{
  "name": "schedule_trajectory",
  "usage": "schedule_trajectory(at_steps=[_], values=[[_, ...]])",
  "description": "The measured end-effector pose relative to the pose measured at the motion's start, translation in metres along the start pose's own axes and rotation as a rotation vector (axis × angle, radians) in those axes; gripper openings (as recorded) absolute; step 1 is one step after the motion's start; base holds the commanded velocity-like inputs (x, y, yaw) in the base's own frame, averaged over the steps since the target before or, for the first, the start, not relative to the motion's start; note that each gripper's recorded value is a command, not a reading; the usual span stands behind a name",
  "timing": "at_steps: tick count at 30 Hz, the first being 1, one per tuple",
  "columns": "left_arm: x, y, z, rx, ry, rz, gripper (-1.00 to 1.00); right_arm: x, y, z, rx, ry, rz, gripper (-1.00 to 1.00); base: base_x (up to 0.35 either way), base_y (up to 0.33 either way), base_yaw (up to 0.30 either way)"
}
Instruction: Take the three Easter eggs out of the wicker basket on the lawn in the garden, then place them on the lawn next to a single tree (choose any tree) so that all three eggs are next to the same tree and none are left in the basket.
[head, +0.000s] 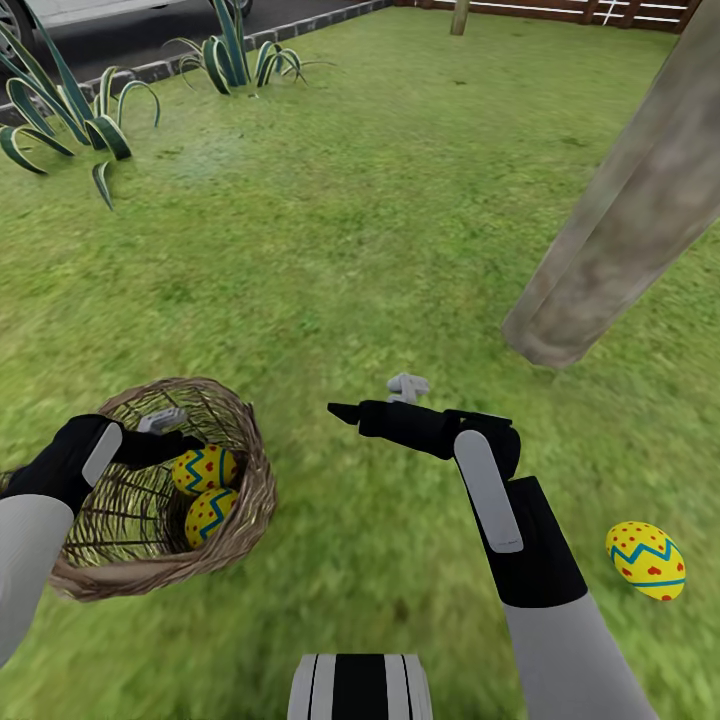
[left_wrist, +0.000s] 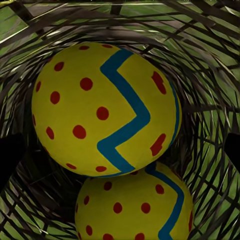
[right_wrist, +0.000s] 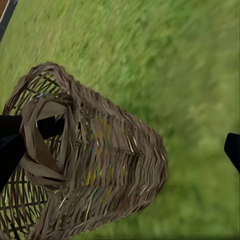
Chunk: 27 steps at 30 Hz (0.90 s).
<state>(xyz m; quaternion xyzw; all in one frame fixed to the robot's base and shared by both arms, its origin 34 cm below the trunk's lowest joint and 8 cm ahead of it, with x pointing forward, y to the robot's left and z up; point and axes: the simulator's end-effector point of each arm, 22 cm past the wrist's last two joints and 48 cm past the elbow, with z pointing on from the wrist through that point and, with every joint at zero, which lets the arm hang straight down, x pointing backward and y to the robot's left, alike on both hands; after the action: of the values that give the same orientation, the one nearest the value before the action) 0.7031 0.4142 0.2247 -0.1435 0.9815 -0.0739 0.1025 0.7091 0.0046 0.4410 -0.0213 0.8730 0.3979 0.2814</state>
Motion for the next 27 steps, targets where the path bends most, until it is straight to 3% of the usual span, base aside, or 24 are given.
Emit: schedule_trajectory(at_steps=[7,12,27], values=[[-0.001,0.0,0.0,0.0,-0.003,0.0,1.0,0.0,0.0,0.0,0.0,-0.001,0.001,1.0,0.0,0.0,0.0],[0.008,0.004,0.012,-0.006,0.017,-0.002,1.0,0.007,-0.009,0.006,0.005,0.014,0.015,1.0,0.0,0.0,0.0],[0.004,0.003,0.012,-0.003,0.0,0.001,1.0,0.007,-0.009,0.006,0.004,0.014,0.015,1.0,0.0,0.0,0.0]])
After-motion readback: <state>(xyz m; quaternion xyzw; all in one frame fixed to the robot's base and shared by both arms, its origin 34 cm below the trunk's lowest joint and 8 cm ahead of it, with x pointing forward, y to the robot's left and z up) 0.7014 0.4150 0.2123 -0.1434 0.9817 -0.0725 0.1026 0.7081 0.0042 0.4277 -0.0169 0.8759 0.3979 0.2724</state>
